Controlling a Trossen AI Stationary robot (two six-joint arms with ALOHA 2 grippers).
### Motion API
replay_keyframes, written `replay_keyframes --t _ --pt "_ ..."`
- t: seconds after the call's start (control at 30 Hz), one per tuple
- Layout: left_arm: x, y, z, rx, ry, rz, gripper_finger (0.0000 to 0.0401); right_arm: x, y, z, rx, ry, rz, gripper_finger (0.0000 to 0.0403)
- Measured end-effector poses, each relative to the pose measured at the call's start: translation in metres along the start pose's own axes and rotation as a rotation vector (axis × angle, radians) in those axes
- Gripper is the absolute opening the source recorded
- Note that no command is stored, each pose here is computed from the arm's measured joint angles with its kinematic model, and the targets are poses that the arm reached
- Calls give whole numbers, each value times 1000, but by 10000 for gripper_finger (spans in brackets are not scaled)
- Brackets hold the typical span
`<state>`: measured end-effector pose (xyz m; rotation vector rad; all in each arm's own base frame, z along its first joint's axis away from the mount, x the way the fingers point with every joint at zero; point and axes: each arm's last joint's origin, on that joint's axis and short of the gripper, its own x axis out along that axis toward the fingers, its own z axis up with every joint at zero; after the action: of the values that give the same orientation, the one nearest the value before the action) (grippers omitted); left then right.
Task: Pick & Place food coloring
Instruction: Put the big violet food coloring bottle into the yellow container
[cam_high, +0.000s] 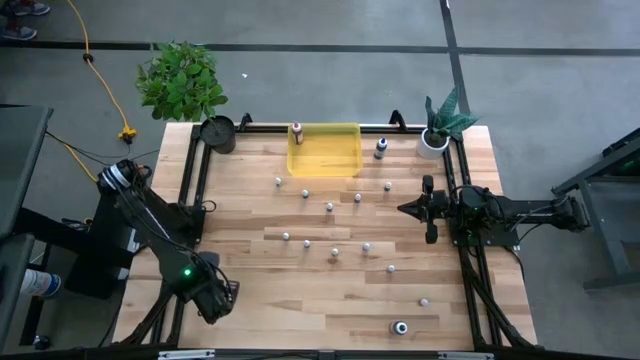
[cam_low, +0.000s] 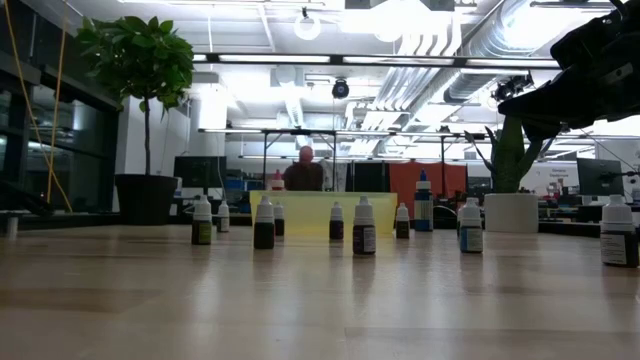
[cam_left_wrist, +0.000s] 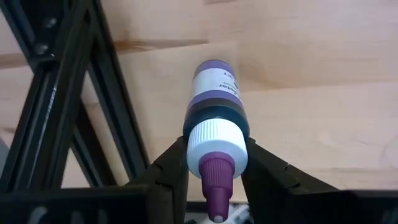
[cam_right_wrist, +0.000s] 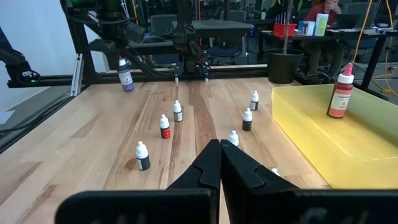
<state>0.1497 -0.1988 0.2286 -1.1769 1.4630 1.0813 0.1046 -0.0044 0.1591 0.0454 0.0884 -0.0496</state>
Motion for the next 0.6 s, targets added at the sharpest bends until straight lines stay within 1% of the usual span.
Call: replay_keyframes --t 0.1,0.27,0.37,0.6 --pt "-8 0 0 5 -6 -46 112 0 0 0 0 0 0 0" --pt "-28 -4 -2 30 -42 -157 112 0 0 0 0 0 0 0" --pt "-41 -8 0 45 -53 -180 112 0 0 0 0 0 0 0" --pt "-83 -20 16 152 -117 -215 111 0 0 0 0 0 0 0"
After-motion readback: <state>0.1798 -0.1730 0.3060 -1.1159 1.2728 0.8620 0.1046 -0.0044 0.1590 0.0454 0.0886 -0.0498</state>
